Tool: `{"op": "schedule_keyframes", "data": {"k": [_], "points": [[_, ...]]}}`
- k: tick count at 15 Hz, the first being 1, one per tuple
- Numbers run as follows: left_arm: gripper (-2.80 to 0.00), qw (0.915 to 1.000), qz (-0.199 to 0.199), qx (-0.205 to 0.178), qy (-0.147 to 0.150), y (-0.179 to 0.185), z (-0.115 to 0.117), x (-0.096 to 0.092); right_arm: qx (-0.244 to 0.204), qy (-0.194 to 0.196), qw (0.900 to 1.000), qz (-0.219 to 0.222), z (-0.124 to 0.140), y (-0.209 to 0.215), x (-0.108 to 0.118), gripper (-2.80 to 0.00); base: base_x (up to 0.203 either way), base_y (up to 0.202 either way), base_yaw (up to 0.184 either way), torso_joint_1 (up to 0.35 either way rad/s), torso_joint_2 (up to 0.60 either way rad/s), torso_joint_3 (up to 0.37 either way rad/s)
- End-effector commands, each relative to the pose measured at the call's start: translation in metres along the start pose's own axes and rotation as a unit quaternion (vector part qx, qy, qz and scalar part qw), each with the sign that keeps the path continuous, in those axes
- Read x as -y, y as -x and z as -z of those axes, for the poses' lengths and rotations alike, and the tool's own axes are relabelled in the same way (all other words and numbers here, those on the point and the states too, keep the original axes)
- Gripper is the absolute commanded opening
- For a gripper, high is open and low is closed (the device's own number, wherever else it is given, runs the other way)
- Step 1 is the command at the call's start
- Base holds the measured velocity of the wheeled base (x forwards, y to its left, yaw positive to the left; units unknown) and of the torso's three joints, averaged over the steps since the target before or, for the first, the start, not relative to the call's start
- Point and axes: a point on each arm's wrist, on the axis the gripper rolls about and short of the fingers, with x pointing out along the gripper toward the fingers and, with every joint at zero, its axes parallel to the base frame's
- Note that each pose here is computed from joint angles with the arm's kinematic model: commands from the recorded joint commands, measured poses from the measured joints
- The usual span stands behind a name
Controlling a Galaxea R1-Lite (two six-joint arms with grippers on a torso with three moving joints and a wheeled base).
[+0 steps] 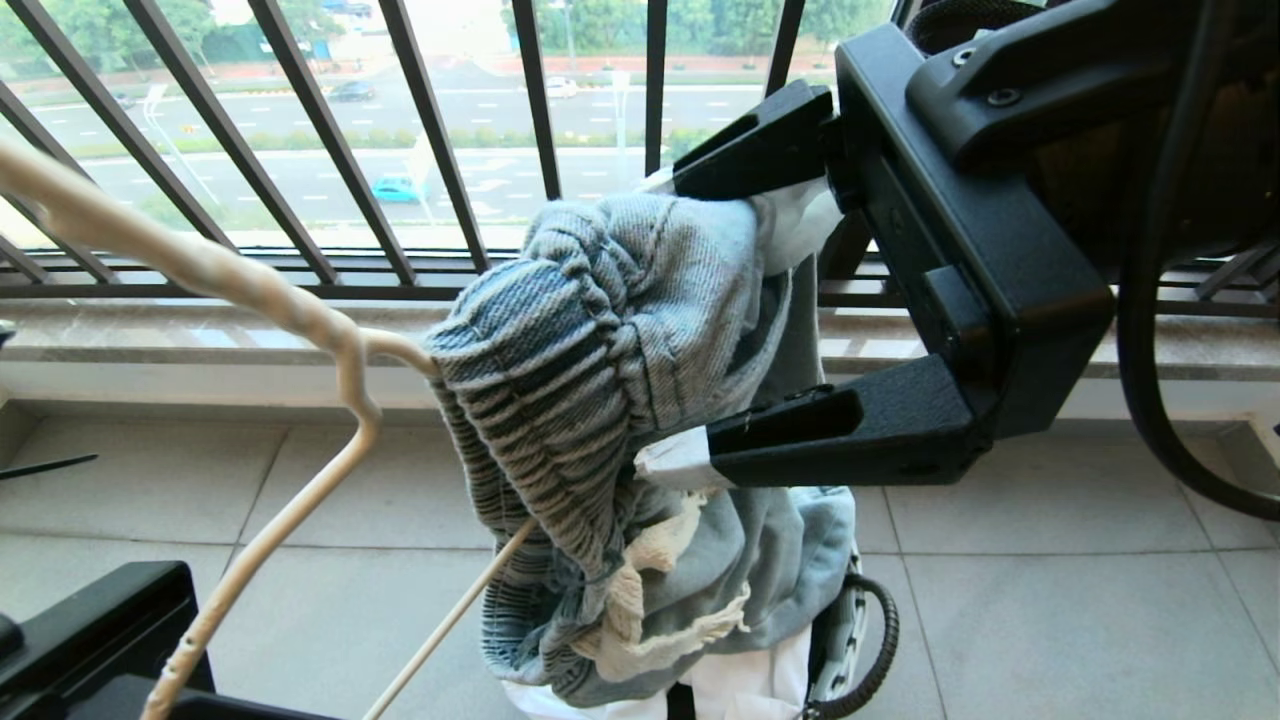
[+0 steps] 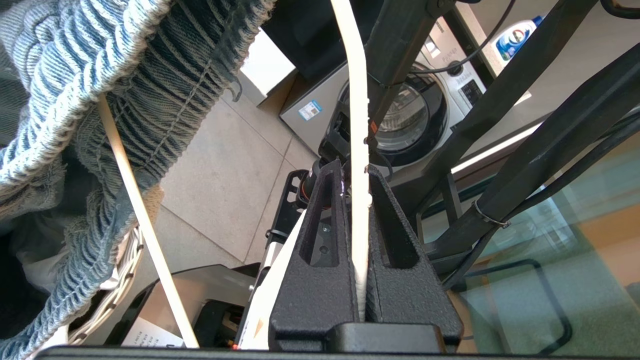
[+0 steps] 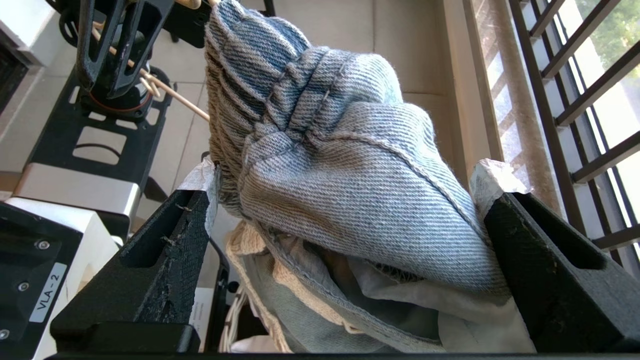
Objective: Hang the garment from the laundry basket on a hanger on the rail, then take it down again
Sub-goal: Hang the clothes on the clothes rack
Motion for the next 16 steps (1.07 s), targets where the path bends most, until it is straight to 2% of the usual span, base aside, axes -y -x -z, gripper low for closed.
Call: {"op": "schedule_keyframes", "data": {"k": [1, 5, 14, 15, 16], "points": [[-2.8, 1.0, 0.002, 0.001, 0.0, 0.0, 0.0, 0.0, -0.005, -0.001, 1.0, -0.015, 0.005, -0.008, 0.0, 0.0, 0.0, 0.0, 0.0, 0.0, 0.0, 0.0], [-2.8, 1.0, 0.003, 0.004, -0.003, 0.001, -0.001, 0.001, -0.014, -0.005, 0.999, -0.038, 0.008, -0.018, -0.006, 0.0, 0.0, 0.0, 0.0, 0.0, 0.0, 0.0], [-2.8, 0.9999, 0.003, 0.007, -0.009, 0.001, -0.001, 0.002, -0.011, -0.002, 0.999, -0.048, 0.009, -0.033, -0.006, 0.0, 0.0, 0.0, 0.0, 0.0, 0.0, 0.0], [-2.8, 0.9999, 0.004, 0.009, -0.01, 0.002, -0.002, 0.003, -0.011, -0.003, 0.999, -0.048, 0.008, -0.033, -0.006, -2.8, 0.0, 0.0, 0.0, 0.0, 0.0, 0.0], [-2.8, 0.9999, 0.004, 0.009, -0.01, 0.003, -0.002, 0.003, -0.011, -0.003, 0.999, -0.049, 0.008, -0.033, -0.006, -2.8, 0.0, 0.0, 0.0, 0.0, 0.0, 0.0]]}}
